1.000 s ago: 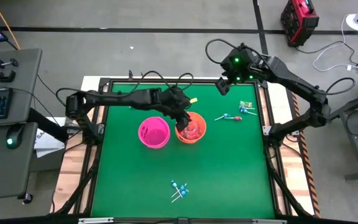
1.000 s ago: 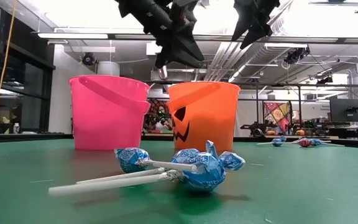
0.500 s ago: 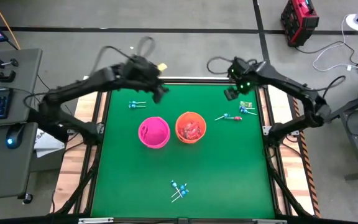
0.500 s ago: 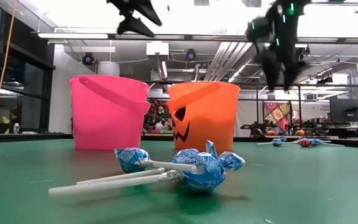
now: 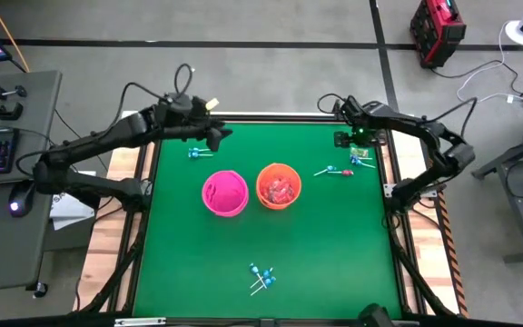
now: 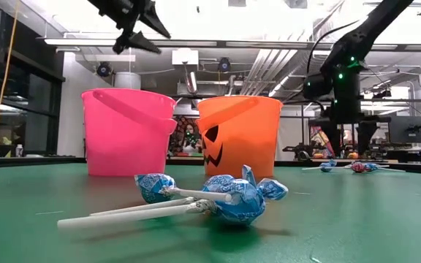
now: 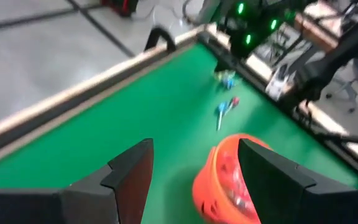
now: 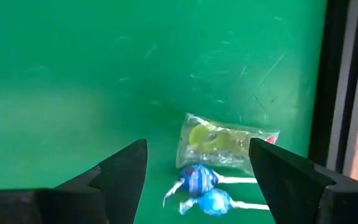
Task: Sort candy by brand, put in halloween buckets
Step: Put the green gummy into the orange bucket
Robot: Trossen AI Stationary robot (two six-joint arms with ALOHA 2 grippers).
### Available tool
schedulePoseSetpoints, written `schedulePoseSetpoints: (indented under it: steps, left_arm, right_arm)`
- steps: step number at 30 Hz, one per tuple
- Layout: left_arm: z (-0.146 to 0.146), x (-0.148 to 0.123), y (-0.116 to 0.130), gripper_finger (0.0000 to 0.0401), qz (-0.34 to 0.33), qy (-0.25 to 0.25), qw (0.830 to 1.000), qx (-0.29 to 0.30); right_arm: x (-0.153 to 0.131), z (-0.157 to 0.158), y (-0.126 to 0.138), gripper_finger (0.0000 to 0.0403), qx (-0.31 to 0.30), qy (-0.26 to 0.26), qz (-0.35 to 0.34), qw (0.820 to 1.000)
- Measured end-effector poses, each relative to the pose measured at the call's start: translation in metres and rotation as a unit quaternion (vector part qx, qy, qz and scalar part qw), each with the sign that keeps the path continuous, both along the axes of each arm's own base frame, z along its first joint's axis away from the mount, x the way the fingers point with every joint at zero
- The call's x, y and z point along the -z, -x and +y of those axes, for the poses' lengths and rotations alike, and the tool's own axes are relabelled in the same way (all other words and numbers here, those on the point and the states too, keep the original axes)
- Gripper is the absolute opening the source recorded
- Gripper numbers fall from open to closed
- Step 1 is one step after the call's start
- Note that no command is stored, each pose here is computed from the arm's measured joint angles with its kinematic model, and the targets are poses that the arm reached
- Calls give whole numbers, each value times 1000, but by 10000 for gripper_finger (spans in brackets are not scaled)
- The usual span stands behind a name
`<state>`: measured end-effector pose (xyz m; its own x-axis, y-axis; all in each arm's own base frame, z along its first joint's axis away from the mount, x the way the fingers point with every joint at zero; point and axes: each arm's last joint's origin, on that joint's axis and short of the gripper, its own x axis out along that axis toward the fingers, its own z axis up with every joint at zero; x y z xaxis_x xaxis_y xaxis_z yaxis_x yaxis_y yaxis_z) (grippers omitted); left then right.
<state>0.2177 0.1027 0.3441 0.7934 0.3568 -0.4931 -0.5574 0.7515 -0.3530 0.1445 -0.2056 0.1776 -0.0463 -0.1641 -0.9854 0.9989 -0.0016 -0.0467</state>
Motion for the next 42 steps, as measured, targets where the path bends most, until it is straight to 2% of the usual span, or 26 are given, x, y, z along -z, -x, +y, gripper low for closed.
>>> schedulePoseSetpoints:
  steps: [9,13,16,23,29,31,35,39,42]
  left_arm:
    - [-7,36,0,225,48,28,998,13]
    - [-8,42,1,225,58,32,998,14]
    - [-8,43,1,225,63,32,997,14]
    - [-8,43,1,225,67,19,997,23]
    - [-6,41,4,225,68,8,997,25]
    - [-7,36,9,225,62,-10,998,30]
    - [-12,17,29,225,30,-54,998,32]
    - [-18,-6,58,225,-20,-96,995,-9]
    - [-24,-18,79,225,-47,-130,990,-40]
  right_arm:
    - [21,-7,-3,275,44,13,24,999]
    - [26,-9,-3,272,52,17,44,998]
    - [28,-7,-6,253,46,19,56,997]
    - [32,-5,-8,153,30,10,71,997]
    - [32,-5,-8,28,3,7,73,997]
    - [31,-5,-8,9,-18,5,72,997]
    - [16,-1,-8,12,-38,30,56,997]
    - [-11,6,-11,4,-63,91,14,994]
    - [-36,12,-15,2,-93,147,-55,983]
